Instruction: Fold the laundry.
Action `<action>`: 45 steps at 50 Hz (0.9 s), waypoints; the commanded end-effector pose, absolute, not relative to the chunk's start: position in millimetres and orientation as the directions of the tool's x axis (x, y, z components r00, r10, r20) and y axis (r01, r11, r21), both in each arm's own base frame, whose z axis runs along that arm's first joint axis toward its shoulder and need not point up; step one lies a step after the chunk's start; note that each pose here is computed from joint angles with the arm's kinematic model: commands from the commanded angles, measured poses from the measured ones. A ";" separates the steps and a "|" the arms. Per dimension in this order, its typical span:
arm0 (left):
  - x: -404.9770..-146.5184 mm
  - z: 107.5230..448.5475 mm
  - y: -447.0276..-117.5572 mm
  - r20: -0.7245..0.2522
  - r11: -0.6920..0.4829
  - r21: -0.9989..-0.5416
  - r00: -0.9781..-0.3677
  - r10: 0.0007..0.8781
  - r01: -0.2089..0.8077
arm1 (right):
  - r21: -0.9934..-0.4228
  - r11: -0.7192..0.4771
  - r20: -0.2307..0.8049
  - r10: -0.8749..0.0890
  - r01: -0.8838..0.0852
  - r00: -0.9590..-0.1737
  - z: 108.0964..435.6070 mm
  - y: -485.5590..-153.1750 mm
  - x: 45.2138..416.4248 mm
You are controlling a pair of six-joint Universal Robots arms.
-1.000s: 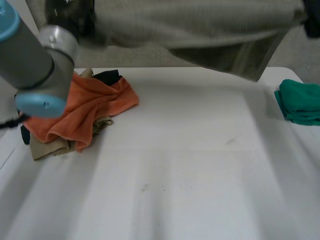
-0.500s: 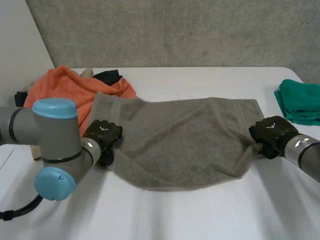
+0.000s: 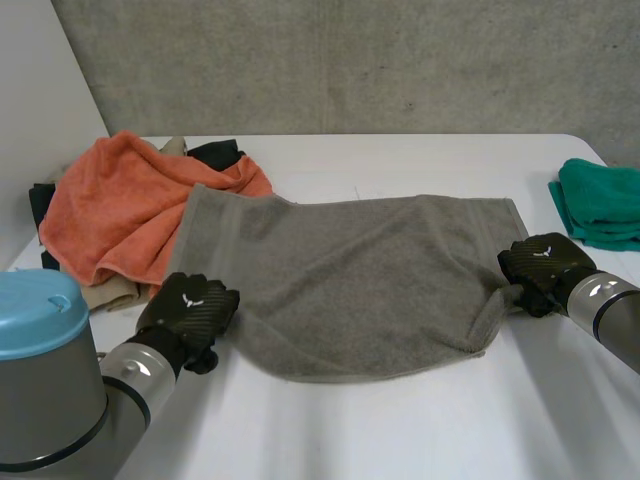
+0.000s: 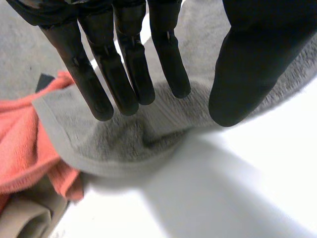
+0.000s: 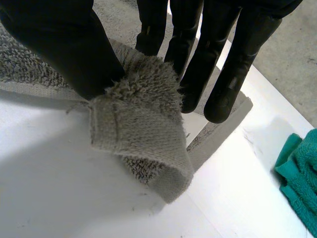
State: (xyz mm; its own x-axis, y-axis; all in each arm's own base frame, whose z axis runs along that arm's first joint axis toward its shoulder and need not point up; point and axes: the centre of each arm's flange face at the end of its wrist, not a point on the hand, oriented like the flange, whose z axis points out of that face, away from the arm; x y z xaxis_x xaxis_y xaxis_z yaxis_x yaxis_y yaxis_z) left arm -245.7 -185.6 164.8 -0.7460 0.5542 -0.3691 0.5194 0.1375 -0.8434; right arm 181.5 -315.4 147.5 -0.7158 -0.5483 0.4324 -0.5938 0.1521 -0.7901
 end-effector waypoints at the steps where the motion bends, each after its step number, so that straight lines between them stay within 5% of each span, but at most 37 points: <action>1: -241.8 147.0 -198.5 -0.351 0.203 -0.823 -0.755 0.553 0.531 | -0.789 0.153 0.432 -0.550 -0.594 -0.715 146.9 -315.0 181.8; 22: -283.5 128.4 -279.1 -0.369 0.131 -0.856 -0.768 0.524 0.500 | -0.784 0.164 0.427 -0.559 -0.599 -0.711 142.9 -311.0 181.2; 45: -309.7 111.5 -309.1 -0.384 0.078 -0.866 -0.758 0.527 0.493 | -0.776 0.175 0.420 -0.573 -0.606 -0.704 136.9 -306.6 182.0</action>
State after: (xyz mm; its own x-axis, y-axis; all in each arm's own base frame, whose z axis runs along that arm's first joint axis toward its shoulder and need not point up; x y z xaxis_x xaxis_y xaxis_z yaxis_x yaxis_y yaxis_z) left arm -307.4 -304.5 119.0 -0.7594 0.5254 -0.3837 0.4905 0.0748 -0.8682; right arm 181.9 -307.2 138.3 -0.7040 -0.5709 0.4225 -0.6060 0.1726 -0.7765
